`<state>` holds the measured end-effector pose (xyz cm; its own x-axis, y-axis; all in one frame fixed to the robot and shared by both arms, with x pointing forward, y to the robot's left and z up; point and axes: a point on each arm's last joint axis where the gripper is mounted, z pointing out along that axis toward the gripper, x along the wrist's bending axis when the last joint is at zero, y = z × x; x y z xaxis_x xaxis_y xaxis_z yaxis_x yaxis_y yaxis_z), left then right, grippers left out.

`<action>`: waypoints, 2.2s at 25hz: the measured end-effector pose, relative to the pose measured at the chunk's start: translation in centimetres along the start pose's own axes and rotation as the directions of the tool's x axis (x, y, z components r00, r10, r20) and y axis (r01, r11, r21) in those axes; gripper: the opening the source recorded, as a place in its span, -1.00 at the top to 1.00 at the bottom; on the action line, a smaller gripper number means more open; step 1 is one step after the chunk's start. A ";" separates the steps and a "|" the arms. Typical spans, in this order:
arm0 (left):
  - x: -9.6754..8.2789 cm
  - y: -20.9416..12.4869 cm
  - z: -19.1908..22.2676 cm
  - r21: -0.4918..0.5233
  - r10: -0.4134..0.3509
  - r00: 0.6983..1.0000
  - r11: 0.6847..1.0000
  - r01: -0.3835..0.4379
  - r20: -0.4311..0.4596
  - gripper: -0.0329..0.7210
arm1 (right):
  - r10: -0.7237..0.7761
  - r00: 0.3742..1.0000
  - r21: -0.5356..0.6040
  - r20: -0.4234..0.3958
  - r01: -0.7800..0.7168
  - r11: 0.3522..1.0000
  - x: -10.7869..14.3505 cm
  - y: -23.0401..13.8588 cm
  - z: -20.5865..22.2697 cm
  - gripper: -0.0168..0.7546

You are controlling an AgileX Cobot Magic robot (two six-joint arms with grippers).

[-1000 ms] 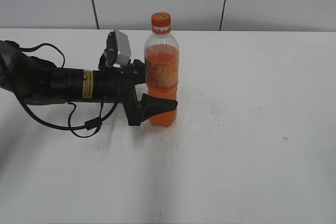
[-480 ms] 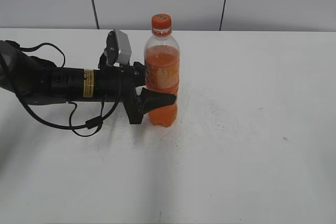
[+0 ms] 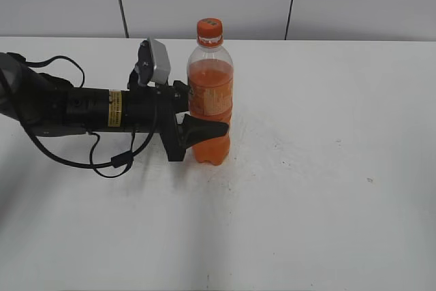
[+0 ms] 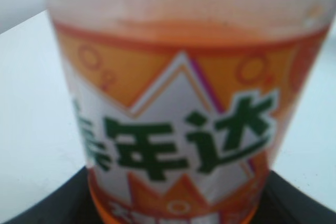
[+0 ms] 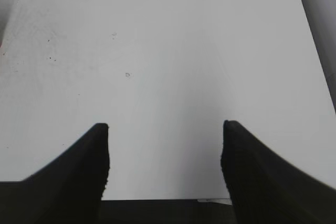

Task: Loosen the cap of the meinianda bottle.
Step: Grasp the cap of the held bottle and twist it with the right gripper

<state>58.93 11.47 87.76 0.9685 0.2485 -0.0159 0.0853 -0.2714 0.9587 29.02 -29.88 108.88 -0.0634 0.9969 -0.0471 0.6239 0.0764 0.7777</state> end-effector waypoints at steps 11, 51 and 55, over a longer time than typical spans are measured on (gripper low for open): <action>0.0 0.0 0.0 -0.002 0.000 1.000 1.000 0.000 0.002 -0.18 | -0.029 0.999 0.252 -0.014 0.032 0.967 0.2 8.6 4.9 -0.23; -0.1 0.0 0.0 -0.004 0.003 1.000 1.000 -0.003 0.008 -0.18 | -0.180 0.854 0.282 -0.488 0.349 0.894 21.5 23.6 18.2 -0.23; -0.1 0.0 0.0 -0.005 0.003 1.000 1.000 -0.003 0.009 -0.18 | -0.174 0.848 0.311 -0.500 0.364 0.878 23.3 22.7 19.4 -0.23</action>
<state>58.86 11.44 87.80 0.9708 0.2396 -0.0156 0.0815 -0.2676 0.9601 56.76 -4.50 113.27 -0.5521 0.8222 0.1381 0.7671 0.4360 0.4706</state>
